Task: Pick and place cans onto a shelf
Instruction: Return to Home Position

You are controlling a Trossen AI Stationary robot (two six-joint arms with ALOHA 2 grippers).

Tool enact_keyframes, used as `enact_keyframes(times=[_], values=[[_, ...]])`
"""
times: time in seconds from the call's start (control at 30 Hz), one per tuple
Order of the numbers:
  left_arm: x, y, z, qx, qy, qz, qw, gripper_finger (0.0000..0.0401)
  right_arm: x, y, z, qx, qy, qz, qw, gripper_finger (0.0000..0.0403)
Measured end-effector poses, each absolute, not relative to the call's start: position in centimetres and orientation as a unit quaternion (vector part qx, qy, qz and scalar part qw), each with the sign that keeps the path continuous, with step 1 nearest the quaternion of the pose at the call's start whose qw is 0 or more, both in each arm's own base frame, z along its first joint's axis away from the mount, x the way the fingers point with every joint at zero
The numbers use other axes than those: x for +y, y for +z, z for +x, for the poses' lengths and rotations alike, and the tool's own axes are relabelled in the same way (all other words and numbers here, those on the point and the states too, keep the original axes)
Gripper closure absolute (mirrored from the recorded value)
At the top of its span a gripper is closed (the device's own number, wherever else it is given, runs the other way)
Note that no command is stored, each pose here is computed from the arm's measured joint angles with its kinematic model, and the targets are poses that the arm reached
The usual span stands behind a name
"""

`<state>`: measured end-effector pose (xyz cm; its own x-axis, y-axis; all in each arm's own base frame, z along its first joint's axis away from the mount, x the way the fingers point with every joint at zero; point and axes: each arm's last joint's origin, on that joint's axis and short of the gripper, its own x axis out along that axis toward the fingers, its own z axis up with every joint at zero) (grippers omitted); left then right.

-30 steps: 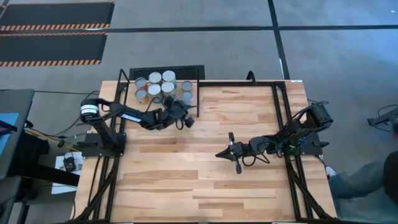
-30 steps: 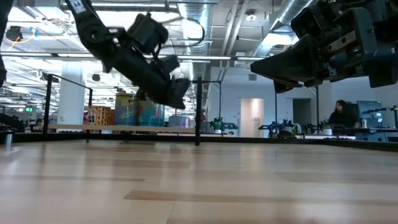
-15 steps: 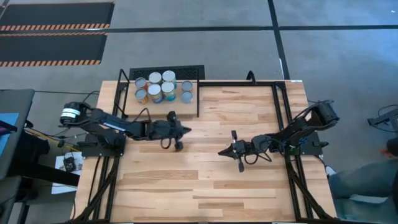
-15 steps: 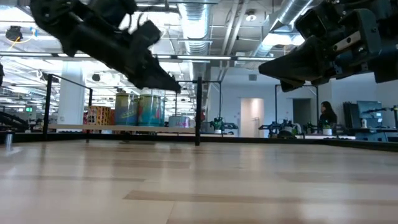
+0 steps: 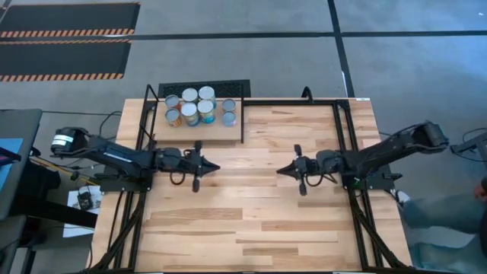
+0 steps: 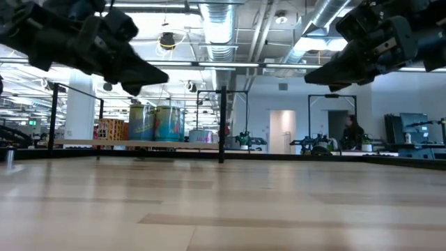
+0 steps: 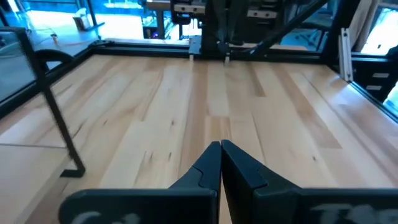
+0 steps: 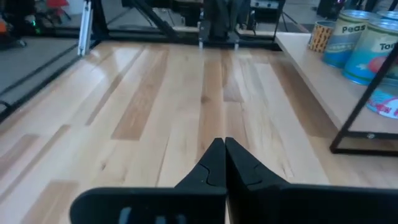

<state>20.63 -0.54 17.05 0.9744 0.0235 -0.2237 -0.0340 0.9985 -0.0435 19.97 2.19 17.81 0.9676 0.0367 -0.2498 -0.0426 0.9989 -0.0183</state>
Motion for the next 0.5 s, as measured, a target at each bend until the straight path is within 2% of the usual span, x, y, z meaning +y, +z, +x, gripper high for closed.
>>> enact_keyframes(times=[0.13,0.5], values=[[-0.5,16.8,18.9,0.096,0.014,-0.026,0.995,0.0401,1.5,18.2,19.1,0.136,0.009,-0.025,0.990,0.0396],[-0.3,16.7,15.1,0.030,-0.008,-0.036,0.999,0.0401,0.1,17.5,15.0,0.066,-0.020,-0.021,0.997,0.0396]])
